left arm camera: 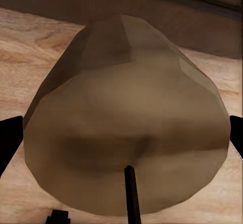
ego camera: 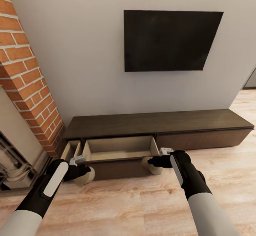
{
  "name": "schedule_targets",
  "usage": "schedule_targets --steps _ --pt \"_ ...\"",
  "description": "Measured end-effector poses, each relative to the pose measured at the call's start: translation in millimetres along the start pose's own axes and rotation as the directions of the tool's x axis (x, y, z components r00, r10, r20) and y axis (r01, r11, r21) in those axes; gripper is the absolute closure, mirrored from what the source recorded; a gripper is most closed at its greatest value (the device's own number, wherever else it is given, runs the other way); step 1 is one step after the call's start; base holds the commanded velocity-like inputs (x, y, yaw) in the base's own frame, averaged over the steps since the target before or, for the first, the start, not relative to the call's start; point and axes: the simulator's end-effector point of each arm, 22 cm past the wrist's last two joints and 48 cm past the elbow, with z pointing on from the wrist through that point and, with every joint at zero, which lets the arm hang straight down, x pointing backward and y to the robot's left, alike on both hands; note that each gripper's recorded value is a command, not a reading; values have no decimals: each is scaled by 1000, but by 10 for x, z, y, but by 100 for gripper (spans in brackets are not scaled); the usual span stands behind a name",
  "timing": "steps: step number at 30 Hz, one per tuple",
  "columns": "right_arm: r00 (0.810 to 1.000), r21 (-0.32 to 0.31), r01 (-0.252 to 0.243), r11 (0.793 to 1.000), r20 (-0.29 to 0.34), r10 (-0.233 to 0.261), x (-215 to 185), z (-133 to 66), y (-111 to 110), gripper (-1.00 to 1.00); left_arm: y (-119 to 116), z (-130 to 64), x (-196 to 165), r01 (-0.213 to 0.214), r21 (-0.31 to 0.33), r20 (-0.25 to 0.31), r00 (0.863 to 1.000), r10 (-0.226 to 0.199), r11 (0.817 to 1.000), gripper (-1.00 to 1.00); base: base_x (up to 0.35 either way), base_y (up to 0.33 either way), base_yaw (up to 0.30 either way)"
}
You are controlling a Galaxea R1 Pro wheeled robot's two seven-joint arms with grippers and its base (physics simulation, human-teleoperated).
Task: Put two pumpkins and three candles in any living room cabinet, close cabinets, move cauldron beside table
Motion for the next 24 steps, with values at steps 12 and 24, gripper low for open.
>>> schedule_targets --steps 12,24 --pt "997 -40 9 999 -75 -12 170 48 262 100 -590 -15 60 -25 82 5 1000 25 996 100 212 0 0" --pt "995 -137 -14 991 -96 1 211 134 788 100 -791 -203 -175 -47 118 74 996 38 992 100 273 0 0"
